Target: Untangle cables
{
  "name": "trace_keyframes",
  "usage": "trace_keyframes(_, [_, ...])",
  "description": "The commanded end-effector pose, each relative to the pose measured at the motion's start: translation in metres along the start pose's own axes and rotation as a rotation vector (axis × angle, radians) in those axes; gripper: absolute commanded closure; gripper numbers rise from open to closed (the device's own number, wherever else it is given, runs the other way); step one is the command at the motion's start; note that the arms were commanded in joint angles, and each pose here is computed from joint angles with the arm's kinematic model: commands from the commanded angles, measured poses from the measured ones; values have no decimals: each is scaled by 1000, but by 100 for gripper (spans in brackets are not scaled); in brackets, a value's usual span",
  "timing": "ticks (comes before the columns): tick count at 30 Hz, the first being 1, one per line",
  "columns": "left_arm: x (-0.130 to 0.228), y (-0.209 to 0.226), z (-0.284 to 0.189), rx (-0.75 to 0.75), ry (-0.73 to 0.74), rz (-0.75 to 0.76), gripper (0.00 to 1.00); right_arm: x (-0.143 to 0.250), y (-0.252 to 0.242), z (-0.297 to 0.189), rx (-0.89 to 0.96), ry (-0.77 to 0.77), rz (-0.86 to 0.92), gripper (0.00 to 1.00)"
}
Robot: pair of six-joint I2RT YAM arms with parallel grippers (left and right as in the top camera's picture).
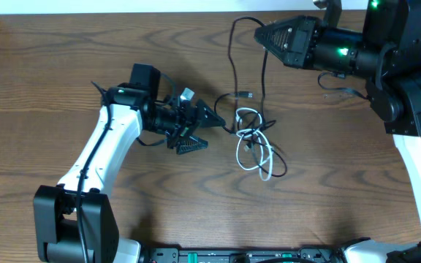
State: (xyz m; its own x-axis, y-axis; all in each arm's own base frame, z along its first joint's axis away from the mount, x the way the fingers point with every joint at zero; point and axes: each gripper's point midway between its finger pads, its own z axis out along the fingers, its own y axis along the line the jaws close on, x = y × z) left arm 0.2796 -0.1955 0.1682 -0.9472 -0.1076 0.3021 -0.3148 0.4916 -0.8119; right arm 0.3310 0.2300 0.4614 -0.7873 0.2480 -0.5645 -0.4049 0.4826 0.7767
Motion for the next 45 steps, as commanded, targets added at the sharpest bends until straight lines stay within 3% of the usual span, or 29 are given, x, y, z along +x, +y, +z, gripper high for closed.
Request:
trace_keyframes(1, [3, 6, 13, -73, 2, -70, 14, 10, 17, 0, -86, 62, 22, 99])
trace_keyframes(8, [4, -8, 31, -63, 8, -34, 14, 8, 19, 0, -93, 54, 31, 99])
trace_keyframes(14, [-12, 21, 47, -303, -156, -58, 14, 10, 25, -1, -124, 71, 43, 99])
trace_keyframes(21, [-16, 9, 64, -312, -199, 30, 16, 6, 31, -1, -151, 64, 45, 99])
trace_keyframes(22, [-17, 11, 66, -332, -214, 26, 39, 6, 35, -2, -168, 66, 37, 99])
trace_keyframes(27, [-15, 13, 66, -343, -211, 21, 79, 6, 36, -2, -173, 66, 34, 99])
trace_keyframes(28, [-16, 15, 65, -354, -219, 18, 81, 5, 36, -2, -172, 65, 33, 99])
trace_keyframes(30, [-20, 24, 60, -402, -251, 6, 81, 3, 34, -3, -168, 57, 22, 99])
trace_keyframes(35, [-37, 74, 21, -699, -455, -77, 82, -26, 13, -18, -120, -43, -3, 99])
trace_keyframes(37, [-36, 89, 7, -784, -509, -131, 73, -39, 15, -28, -135, -87, -37, 99])
trace_keyframes(45, [-41, 95, -5, -846, -562, -124, 68, -87, 11, -86, -99, -305, -135, 99])
